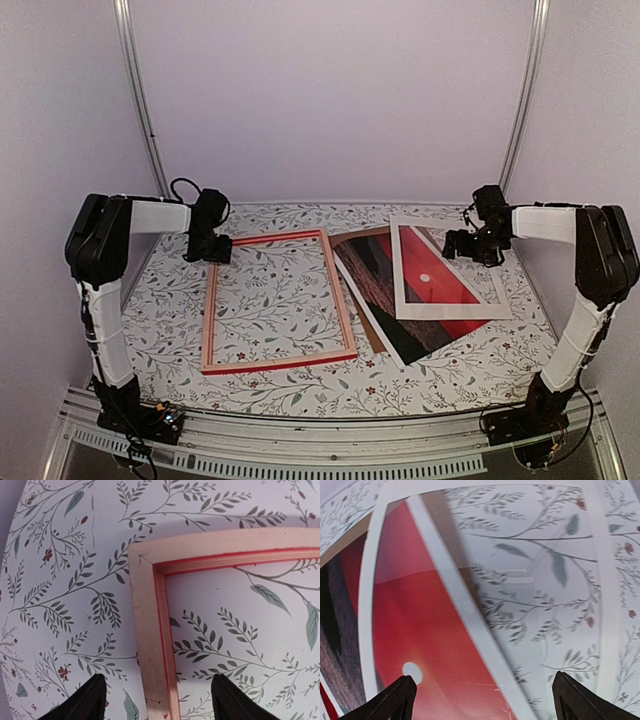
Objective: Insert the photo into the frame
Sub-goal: Rotate the frame body at the center of the board, then move the glass panel to the mat board.
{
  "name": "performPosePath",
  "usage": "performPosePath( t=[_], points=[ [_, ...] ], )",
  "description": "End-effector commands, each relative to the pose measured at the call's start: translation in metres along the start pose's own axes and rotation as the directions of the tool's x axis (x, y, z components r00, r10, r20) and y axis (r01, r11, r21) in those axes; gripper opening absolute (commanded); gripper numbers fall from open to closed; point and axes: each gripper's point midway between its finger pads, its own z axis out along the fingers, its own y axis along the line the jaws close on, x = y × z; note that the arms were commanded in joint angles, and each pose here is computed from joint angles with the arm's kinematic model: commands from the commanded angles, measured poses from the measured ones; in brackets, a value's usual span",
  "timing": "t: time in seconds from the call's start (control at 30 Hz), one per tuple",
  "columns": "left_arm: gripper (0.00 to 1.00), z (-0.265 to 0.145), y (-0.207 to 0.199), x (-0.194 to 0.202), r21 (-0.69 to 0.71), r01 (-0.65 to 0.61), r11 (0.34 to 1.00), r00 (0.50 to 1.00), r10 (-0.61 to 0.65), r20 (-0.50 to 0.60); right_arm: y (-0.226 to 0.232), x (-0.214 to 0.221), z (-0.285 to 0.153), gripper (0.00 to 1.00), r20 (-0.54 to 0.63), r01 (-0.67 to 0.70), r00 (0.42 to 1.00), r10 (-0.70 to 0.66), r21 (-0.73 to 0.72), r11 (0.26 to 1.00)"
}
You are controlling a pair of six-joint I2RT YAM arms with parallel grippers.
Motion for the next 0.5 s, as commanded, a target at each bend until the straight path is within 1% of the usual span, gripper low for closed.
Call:
performPosePath(
  t=[0.0, 0.03, 0.07, 0.17, 0.3, 0.4, 0.47],
  points=[
    [0.81, -0.039, 0.015, -0.028, -0.033, 0.052, 0.998, 0.994, -0.048, 0.101, -0.058, -0.021, -0.006, 0.99, 0.037, -0.111, 0.993, 0.108, 0.093, 0.989],
    [0.85, -0.045, 0.016, -0.031, -0.028, 0.061, 0.998, 0.992, -0.057, 0.114, -0.070, -0.024, -0.005, 0.99, 0.041, -0.134, 0.991, 0.130, 0.107, 0.985],
    [0.88, -0.051, 0.016, -0.034, -0.022, 0.067, 0.998, 0.990, -0.064, 0.127, -0.078, -0.025, -0.005, 0.99, 0.036, -0.160, 0.987, 0.158, 0.090, 0.983],
    [0.94, -0.070, 0.012, -0.044, 0.018, 0.078, 0.997, 0.983, -0.080, 0.168, -0.110, -0.024, 0.002, 0.99, 0.025, -0.232, 0.973, 0.231, 0.099, 0.968],
    [0.98, -0.099, -0.010, -0.055, 0.142, 0.063, 0.988, 0.971, -0.094, 0.218, -0.137, -0.018, 0.011, 0.99, 0.004, -0.292, 0.956, 0.293, 0.105, 0.951],
    [0.98, -0.115, -0.038, -0.056, 0.260, 0.038, 0.965, 0.968, -0.100, 0.230, -0.150, -0.010, 0.020, 0.99, -0.018, -0.313, 0.948, 0.317, 0.114, 0.943],
    [0.98, -0.124, -0.056, -0.055, 0.315, 0.014, 0.949, 0.968, -0.093, 0.235, -0.154, -0.004, 0.025, 0.99, -0.035, -0.325, 0.943, 0.330, 0.107, 0.940]
  ],
)
